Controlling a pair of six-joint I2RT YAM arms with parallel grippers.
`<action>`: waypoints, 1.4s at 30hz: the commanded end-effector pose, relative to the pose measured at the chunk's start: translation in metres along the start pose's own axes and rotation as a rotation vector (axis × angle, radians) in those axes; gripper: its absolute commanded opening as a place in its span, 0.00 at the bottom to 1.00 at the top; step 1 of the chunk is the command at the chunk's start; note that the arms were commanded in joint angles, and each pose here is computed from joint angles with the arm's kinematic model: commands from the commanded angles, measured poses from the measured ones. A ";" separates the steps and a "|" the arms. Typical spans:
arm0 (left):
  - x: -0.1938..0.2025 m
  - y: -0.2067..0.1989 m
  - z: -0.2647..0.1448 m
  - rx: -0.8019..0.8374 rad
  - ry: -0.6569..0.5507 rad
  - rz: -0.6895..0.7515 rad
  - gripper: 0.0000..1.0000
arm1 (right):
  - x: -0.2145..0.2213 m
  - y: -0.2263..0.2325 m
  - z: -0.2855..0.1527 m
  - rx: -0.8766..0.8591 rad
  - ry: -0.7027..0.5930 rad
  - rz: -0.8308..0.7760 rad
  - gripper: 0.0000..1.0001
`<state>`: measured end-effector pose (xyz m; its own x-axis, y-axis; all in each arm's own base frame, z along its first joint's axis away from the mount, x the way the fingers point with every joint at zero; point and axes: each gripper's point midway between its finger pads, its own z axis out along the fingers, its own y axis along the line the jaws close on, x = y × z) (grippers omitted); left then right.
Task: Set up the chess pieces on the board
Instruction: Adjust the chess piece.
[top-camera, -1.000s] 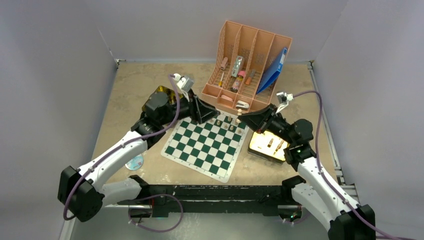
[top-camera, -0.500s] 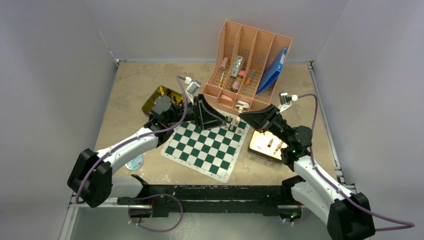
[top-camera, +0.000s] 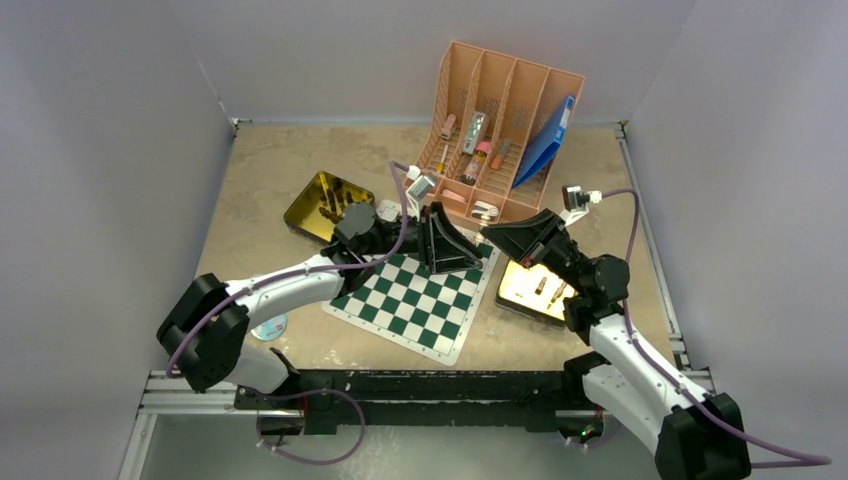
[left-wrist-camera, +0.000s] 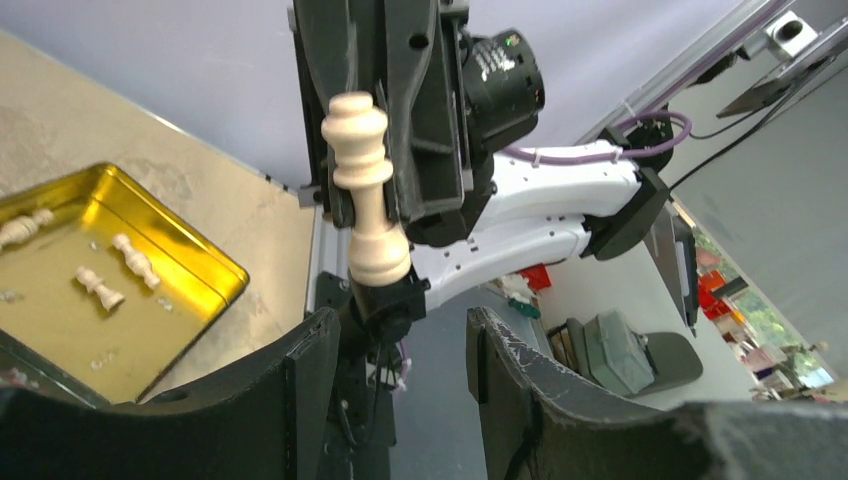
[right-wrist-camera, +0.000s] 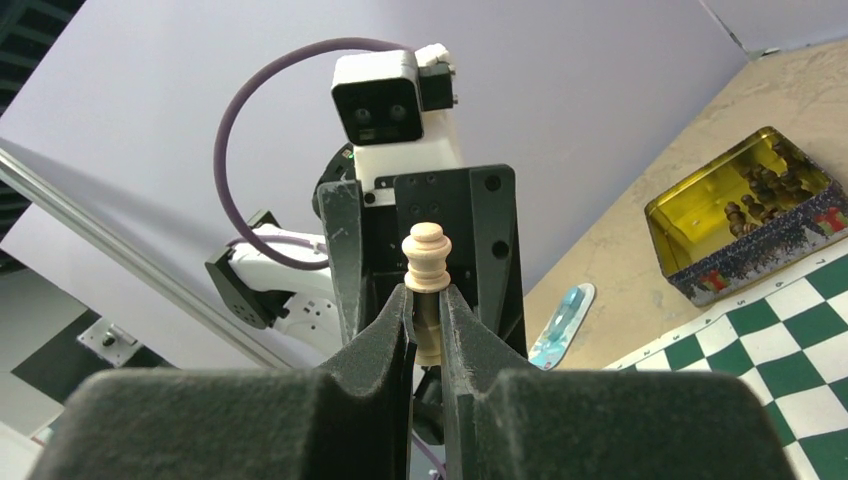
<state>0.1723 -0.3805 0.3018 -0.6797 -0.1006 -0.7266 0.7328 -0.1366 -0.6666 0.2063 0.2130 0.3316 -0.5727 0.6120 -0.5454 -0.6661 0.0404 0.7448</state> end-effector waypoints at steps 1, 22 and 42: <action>-0.035 -0.019 0.008 0.051 -0.111 0.102 0.49 | -0.012 0.024 0.002 -0.070 -0.042 -0.048 0.07; -0.054 -0.023 0.015 0.020 -0.151 0.118 0.32 | -0.005 0.030 -0.002 -0.083 -0.009 -0.055 0.08; -0.026 -0.014 -0.001 -0.035 -0.060 0.222 0.00 | 0.019 0.025 -0.008 -0.033 0.172 -0.171 0.29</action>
<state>0.1861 -0.3863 0.3192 -0.6131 -0.1595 -0.7737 0.7894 -0.0847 -0.6081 0.1907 0.2152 0.3247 -0.5693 0.5443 -0.6161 -0.6988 0.0745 0.7115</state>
